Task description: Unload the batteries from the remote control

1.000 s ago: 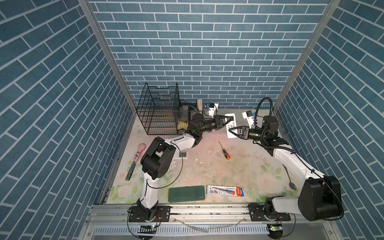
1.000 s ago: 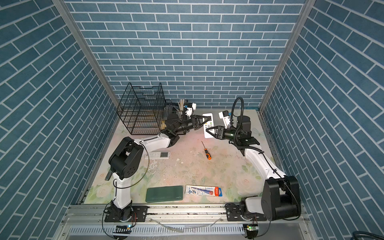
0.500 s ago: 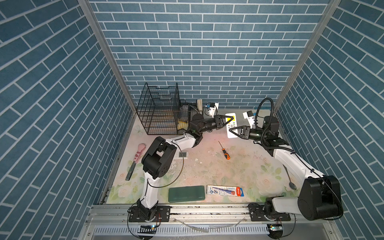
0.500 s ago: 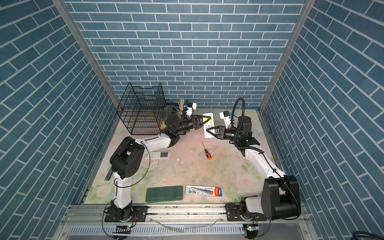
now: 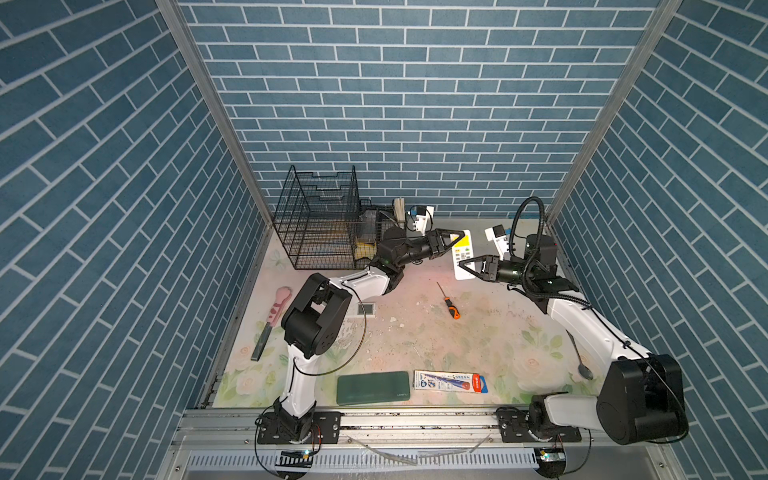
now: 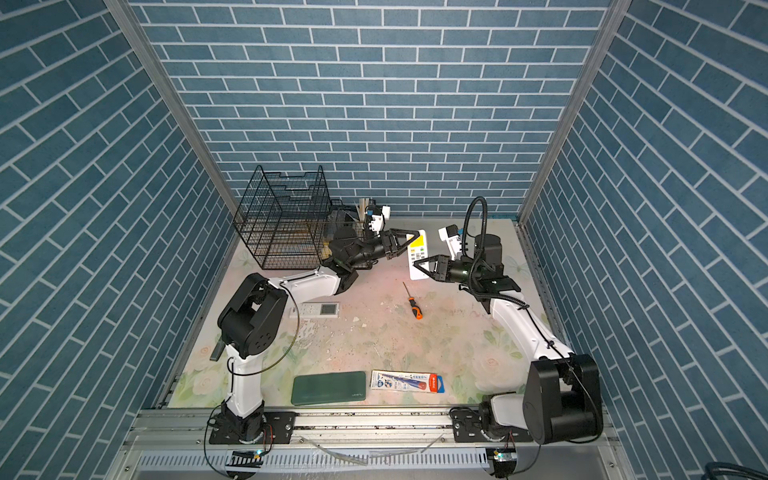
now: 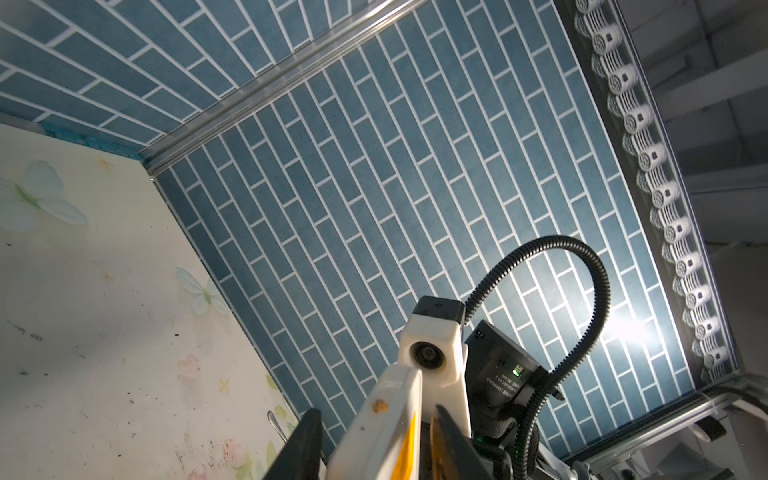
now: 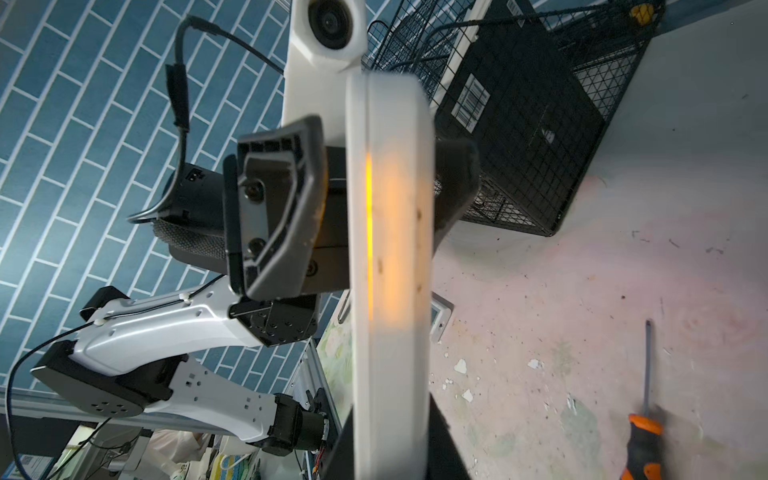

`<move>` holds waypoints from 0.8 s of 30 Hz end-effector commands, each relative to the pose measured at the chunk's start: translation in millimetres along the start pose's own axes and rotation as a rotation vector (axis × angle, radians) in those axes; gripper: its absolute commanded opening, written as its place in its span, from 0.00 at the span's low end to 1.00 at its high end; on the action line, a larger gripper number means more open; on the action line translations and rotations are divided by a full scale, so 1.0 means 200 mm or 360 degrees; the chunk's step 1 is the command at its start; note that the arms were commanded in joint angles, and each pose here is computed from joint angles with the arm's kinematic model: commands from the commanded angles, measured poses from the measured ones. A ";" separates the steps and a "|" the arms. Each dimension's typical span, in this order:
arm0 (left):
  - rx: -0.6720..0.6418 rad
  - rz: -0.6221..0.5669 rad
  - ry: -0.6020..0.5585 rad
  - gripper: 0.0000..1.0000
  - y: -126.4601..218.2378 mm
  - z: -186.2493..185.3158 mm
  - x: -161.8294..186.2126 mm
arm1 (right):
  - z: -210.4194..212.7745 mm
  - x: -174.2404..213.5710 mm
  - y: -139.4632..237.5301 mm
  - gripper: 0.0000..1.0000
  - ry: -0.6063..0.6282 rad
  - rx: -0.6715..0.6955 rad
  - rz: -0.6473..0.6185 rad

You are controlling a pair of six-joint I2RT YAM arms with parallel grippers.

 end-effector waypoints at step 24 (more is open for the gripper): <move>-0.1172 0.0289 0.0374 0.59 0.44 -0.09 -0.05 | 0.10 0.21 -0.08 0.00 0.0998 0.1430 0.0490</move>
Point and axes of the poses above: each gripper's point midway between its finger pads, its own y axis back along the fingers, its own z axis along the line the jaws close on, x = y × z, the point moved 8 cm from there along y, back along the fingers, and after that the axes turned 1 degree about y, right-handed, at the moved point
